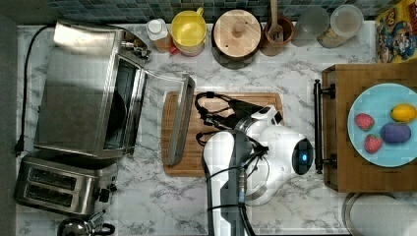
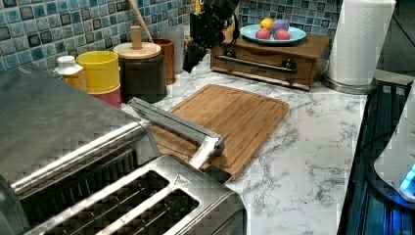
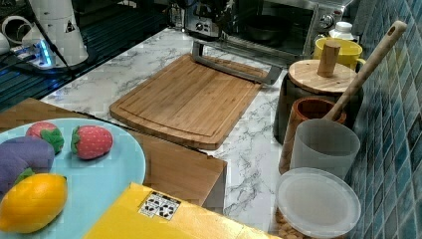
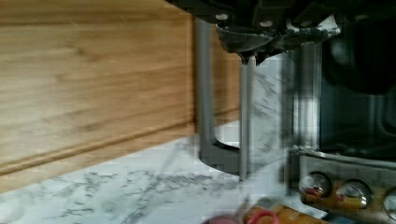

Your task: Close the oven.

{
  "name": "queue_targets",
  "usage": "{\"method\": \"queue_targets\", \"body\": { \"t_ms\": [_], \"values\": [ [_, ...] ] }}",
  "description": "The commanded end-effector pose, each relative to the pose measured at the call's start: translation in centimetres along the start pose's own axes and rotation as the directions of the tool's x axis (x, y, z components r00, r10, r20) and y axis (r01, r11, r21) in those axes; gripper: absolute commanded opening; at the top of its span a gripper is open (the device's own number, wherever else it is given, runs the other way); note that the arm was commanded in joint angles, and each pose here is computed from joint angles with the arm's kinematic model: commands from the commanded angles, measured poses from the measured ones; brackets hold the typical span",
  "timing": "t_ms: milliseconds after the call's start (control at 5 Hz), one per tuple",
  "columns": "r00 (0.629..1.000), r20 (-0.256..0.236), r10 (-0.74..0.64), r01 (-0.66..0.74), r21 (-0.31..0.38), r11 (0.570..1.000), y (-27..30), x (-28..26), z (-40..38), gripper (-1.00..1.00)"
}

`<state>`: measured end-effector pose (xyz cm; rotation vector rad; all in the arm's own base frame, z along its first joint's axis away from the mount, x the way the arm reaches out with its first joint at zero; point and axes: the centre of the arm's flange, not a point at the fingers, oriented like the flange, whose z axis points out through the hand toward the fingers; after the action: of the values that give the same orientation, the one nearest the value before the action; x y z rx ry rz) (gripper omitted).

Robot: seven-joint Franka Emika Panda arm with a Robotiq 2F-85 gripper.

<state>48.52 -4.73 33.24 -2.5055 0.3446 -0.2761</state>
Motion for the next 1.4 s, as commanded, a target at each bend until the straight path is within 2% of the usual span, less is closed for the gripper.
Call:
{"method": "queue_targets", "body": {
  "t_ms": [200, 600, 800, 1000, 1200, 1400],
  "values": [
    [1.000, -0.015, -0.008, 0.007, -0.010, 1.000, -0.1, -1.0, 6.9, -1.00],
    [0.993, 0.048, -0.103, 0.100, 0.067, 0.993, -1.7, -1.1, 9.3, -1.00],
    [0.993, 0.056, -0.104, 0.099, 0.089, 0.991, -2.7, -0.6, 10.1, -1.00],
    [0.994, 0.043, -0.098, 0.093, 0.110, 0.990, -3.2, -0.6, 10.9, -1.00],
    [0.997, 0.025, -0.077, 0.075, 0.098, 0.992, -3.9, -0.1, 11.4, -1.00],
    [0.994, 0.084, -0.071, 0.061, 0.112, 0.992, -4.0, 0.4, 14.0, -1.00]
  ]
}}
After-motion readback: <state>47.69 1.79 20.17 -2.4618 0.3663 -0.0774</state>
